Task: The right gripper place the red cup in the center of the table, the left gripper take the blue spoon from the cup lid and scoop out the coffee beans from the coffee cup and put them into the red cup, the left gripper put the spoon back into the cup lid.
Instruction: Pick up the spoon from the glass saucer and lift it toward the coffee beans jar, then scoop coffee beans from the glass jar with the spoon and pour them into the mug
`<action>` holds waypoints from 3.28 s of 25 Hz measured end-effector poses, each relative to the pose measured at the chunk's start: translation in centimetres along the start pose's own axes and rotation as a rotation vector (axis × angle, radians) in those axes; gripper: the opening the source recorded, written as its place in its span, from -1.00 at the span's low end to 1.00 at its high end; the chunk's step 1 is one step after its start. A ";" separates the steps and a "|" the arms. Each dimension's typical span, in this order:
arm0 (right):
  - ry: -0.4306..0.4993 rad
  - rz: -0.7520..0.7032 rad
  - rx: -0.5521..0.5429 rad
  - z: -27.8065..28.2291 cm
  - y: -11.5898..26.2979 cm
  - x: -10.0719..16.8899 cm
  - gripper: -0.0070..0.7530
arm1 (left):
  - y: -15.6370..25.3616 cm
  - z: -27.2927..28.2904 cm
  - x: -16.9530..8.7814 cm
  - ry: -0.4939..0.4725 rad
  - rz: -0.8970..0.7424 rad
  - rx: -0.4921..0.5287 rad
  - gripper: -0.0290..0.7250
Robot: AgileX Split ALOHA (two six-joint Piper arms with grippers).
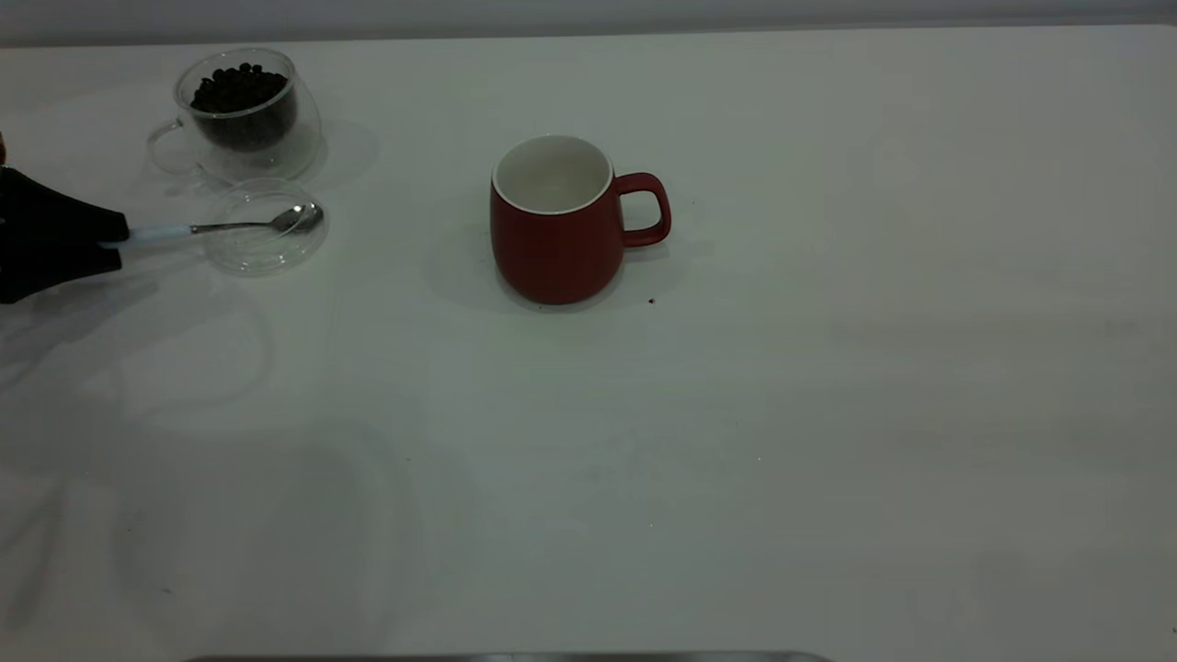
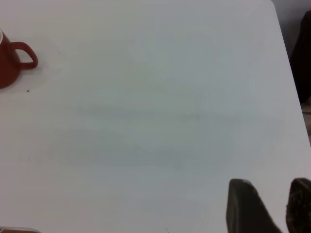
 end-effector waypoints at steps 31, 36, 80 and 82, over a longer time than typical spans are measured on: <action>-0.001 0.000 0.000 0.0 0.0 0.0 -0.34 | -1.0 4.6 -7.9 0.011 -0.153 0.029 -0.60; -0.001 0.000 0.000 0.0 0.0 0.0 -0.34 | -3.7 6.4 -10.9 0.004 -0.188 -0.066 -0.60; -0.001 0.000 0.000 0.0 0.0 0.0 -0.34 | -5.6 3.8 -6.7 0.043 -0.014 -0.078 -0.60; -0.001 0.000 0.000 0.0 0.0 0.0 -0.34 | -5.5 3.8 -6.8 0.054 -0.014 -0.070 -0.60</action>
Point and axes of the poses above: a point on each arm's last joint axis where the gripper is mounted, z pointing back along that axis away from the gripper, x along the wrist's bending axis when the last joint is at zero, y = z × x, the point moved 4 cm from there along -z, pointing out along that axis toward the gripper, and after that the axes turned 10 degrees about z, right-handed, at the moved point
